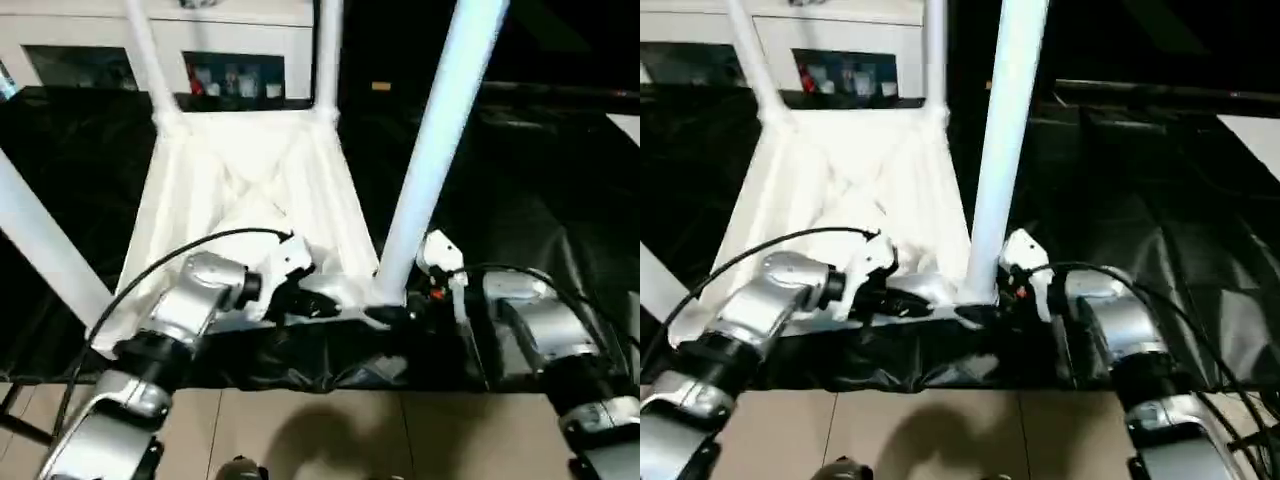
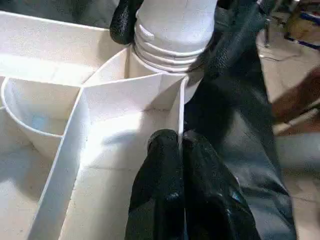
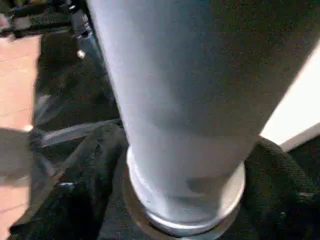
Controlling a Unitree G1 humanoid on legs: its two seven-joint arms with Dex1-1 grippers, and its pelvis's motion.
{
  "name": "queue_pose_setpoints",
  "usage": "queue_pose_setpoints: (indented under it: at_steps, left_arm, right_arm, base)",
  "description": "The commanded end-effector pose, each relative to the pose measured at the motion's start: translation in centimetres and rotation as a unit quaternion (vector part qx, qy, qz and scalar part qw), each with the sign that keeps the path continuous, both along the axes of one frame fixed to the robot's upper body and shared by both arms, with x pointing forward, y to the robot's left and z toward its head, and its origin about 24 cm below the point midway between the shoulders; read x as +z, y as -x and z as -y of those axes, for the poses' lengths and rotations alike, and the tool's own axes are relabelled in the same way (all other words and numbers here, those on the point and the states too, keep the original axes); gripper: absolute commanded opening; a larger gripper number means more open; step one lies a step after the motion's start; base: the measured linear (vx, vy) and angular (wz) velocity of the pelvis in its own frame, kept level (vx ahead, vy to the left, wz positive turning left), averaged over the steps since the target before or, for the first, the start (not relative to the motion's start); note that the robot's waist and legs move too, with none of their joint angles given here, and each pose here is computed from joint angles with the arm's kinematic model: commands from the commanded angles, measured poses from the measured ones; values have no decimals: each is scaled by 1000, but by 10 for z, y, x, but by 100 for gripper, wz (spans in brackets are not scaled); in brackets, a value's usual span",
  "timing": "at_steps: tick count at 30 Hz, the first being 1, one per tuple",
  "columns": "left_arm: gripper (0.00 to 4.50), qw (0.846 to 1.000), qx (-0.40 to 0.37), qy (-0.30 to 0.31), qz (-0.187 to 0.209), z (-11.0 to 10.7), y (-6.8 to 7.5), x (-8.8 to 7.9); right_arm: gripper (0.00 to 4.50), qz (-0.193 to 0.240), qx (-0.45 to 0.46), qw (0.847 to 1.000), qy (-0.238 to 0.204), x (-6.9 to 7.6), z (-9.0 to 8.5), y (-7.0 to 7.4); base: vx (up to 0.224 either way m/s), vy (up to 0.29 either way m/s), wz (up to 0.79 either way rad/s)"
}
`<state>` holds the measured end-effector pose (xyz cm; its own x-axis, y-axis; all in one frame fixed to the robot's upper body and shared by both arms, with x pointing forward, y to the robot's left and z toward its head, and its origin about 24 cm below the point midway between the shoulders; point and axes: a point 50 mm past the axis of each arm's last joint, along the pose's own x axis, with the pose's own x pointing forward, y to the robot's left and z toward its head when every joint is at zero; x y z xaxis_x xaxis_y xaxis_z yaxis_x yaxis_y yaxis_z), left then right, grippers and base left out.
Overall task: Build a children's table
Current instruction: Rotate leg to tighten
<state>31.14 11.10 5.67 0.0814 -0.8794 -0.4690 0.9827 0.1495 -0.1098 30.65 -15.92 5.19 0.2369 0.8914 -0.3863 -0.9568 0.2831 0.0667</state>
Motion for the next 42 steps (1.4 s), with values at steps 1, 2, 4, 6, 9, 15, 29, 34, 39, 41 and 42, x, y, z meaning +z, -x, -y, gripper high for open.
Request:
queue_pose_setpoints:
  at_steps: [1, 2, 4, 6, 9, 15, 29, 34, 39, 41, 42]
  left_arm:
    - [0, 997, -50, 59, 20, 18, 2, 18]
    - [0, 997, -51, 58, 19, 17, 3, 18]
    - [0, 997, -53, 57, 18, 16, 3, 18]
    - [0, 997, -54, 57, 16, 16, 3, 18]
    - [0, 997, -54, 57, 16, 16, 3, 18]
    - [0, 998, 11, 47, 33, 26, -7, 14]
    - [0, 977, 193, 37, 86, 74, -33, 16]
    - [0, 982, 159, 45, 89, 78, -28, 15]
    - [0, 988, 115, 49, 89, 71, -22, 15]
    - [0, 990, 106, 48, 86, 68, -21, 14]
    - [0, 990, 100, 48, 84, 66, -20, 14]
  right_arm:
    - [325, -7, 32, 999, 5, -1, -7, 5]
    - [317, -8, 36, 999, 7, -1, -7, 6]
    - [307, -9, 41, 999, 7, -2, -9, 7]
    - [285, -10, 44, 999, 4, -2, -12, 7]
    - [274, -13, 43, 999, -4, -3, -14, 8]
    - [270, 12, -71, 997, -27, -6, -19, -9]
    - [269, 16, -344, 937, -56, -19, -60, -40]
    - [342, 39, -323, 944, -61, -12, -60, -41]
    - [383, 59, -270, 960, -48, -5, -50, -40]
    - [383, 60, -246, 966, -48, -4, -47, -39]
    - [383, 60, -232, 970, -48, -3, -46, -37]
  base:
    - [0, 0, 0]
    - [0, 0, 0]
    - [0, 0, 0]
    - [0, 0, 0]
    - [0, 0, 0]
    - [0, 0, 0]
    - [0, 0, 0]
    - [0, 0, 0]
    - [0, 0, 0]
    - [0, 0, 0]
    - [0, 0, 0]
